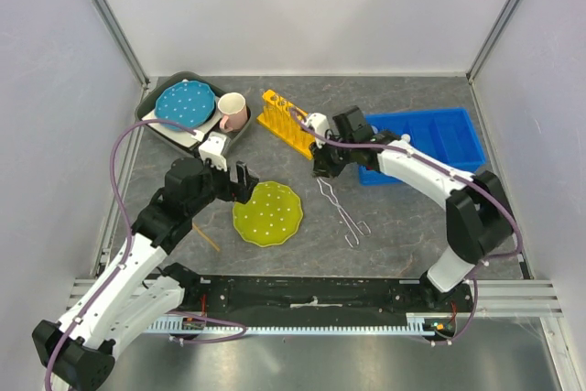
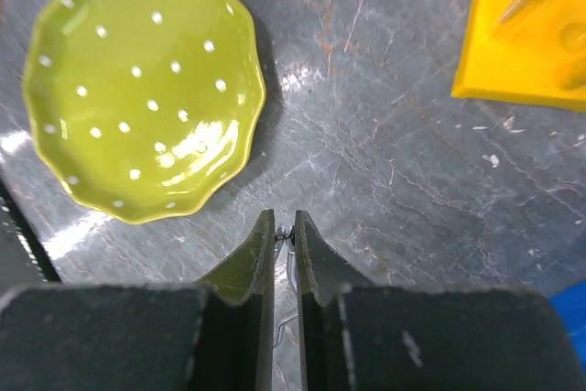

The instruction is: Organize the chemistry lab equipment

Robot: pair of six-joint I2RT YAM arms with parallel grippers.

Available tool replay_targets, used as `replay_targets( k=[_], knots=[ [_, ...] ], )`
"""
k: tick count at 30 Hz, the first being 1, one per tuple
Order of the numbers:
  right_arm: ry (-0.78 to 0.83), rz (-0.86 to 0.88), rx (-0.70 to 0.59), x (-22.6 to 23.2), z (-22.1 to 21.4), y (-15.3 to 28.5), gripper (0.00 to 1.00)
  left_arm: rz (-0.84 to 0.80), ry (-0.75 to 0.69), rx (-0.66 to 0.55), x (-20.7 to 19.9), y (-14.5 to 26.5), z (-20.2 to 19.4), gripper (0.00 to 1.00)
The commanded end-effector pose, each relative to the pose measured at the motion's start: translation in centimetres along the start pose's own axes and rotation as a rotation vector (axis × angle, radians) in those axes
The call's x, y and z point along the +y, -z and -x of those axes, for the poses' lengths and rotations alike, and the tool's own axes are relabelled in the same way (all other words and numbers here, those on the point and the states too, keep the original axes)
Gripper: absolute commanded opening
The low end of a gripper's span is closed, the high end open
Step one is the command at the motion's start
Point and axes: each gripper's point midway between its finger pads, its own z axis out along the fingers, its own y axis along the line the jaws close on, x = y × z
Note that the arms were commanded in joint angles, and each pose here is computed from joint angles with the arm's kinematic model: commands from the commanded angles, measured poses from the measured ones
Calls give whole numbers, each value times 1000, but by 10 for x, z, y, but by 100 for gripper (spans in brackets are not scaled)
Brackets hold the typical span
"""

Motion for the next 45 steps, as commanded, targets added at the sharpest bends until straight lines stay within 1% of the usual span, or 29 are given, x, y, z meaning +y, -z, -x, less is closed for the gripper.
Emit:
replay_targets(
  k=[1,3,4,5,6,7,8,9,13,15,16,17,20,21,23,24,27,29,30,32,33,35,38,39,40,41,42,44,45],
  knots=[
    [-21,92,-135,20,32,35,8,-264,201,-74,-53,5,18,90],
    [-39,119,-163,22,37,43,8,-344,305,-95,-68,2,16,90],
    [-42,129,-182,24,41,47,8,-397,336,-90,-78,2,14,90],
    [-53,133,-192,23,42,49,8,-420,416,-61,-83,-2,2,90],
    [-66,156,-201,26,43,51,8,-481,429,-115,-95,-2,13,90],
    [-69,162,-211,26,45,51,8,-497,459,-119,-99,-4,12,90],
    [-76,168,-216,26,45,52,8,-497,519,-81,-103,-14,-2,90],
    [-87,174,-218,25,45,51,8,-534,526,-110,-113,-14,3,90],
    [-112,203,-237,28,46,54,8,-469,559,-102,-127,-41,-4,90],
    [-109,211,-243,29,46,54,8,-443,568,-55,-136,-58,-17,90],
    [-107,212,-249,29,47,55,8,-426,578,-65,-138,-65,-11,89],
    [-104,216,-251,30,48,55,8,-397,591,-19,-140,-78,-25,89],
    [-133,225,-254,31,46,56,8,-393,603,1,-156,-93,-23,84],
    [-134,224,-256,31,45,56,8,-377,604,36,-160,-101,-34,78],
    [-138,225,-260,31,45,57,8,-364,618,49,-166,-111,-34,74],
    [-136,223,-264,31,44,57,8,-352,614,80,-170,-117,-45,70],
    [-142,221,-267,30,44,58,8,-334,613,83,-176,-126,-44,59],
    [-142,223,-266,30,42,57,8,-317,612,108,-178,-132,-50,46],
    [-147,220,-267,28,42,57,8,-314,611,115,-179,-133,-52,33],
    [-147,221,-265,29,41,56,8,-304,615,126,-180,-136,-56,22],
    [-145,221,-267,29,41,57,9,-302,618,129,-180,-136,-57,10],
    [-140,220,-266,29,41,57,10,-301,619,127,-178,-136,-56,2],
    [-85,233,-274,32,43,63,22,-325,617,99,-179,-128,-48,2],
    [-71,252,-274,35,42,67,38,-343,619,78,-180,-125,-41,2],
    [-42,281,-284,37,43,72,46,-351,610,71,-179,-121,-43,2],
    [-20,304,-291,41,43,77,55,-383,610,36,-181,-113,-30,2],
    [-3,321,-298,45,44,86,68,-399,607,34,-181,-107,-33,2],
    [34,361,-310,47,41,99,80,-442,605,-29,-181,-96,-17,2],
    [59,359,-326,49,42,110,82,-460,602,-59,-179,-86,-10,2]
  ],
)
